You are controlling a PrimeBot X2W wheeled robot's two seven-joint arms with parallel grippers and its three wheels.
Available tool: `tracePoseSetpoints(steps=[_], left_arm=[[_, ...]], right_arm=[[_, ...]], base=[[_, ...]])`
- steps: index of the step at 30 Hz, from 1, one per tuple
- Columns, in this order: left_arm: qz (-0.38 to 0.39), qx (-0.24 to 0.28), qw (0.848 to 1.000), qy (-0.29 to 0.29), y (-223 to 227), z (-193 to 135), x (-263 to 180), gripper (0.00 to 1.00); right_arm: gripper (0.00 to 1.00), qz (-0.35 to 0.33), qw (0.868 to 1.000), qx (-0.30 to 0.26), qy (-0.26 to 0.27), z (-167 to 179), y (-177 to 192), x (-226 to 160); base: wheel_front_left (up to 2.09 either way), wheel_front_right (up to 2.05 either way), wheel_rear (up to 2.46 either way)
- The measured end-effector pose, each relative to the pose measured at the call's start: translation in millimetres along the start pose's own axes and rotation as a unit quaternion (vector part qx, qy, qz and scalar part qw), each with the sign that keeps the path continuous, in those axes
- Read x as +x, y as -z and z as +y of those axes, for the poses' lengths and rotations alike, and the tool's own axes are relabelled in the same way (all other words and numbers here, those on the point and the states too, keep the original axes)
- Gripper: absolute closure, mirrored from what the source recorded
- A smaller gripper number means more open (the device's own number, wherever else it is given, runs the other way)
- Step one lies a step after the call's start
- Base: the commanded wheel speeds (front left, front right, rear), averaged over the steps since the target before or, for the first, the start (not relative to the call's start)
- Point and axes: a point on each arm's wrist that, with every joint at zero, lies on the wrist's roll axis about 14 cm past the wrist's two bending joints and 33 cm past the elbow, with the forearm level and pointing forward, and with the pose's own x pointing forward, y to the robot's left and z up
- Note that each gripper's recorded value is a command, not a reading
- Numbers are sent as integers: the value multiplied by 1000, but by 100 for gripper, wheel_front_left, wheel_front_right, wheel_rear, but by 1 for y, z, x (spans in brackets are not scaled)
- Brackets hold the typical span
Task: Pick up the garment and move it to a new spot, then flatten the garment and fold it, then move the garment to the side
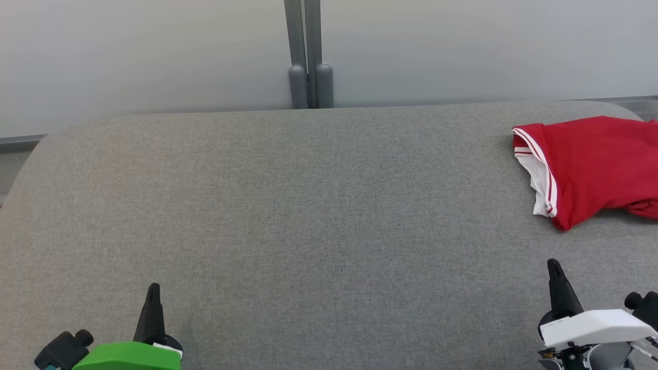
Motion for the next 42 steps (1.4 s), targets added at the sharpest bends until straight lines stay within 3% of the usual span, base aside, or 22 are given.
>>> tracePoseSetpoints(steps=[18, 42], left_arm=[[-2, -94, 996, 13, -8, -10, 10, 100], [2, -199, 979, 36, -16, -25, 21, 100]], right_arm=[[100, 1, 994, 113, -4, 5, -4, 8], [100, 4, 971, 237, -18, 13, -10, 15]], base=[[0, 0, 0], [0, 0, 0]])
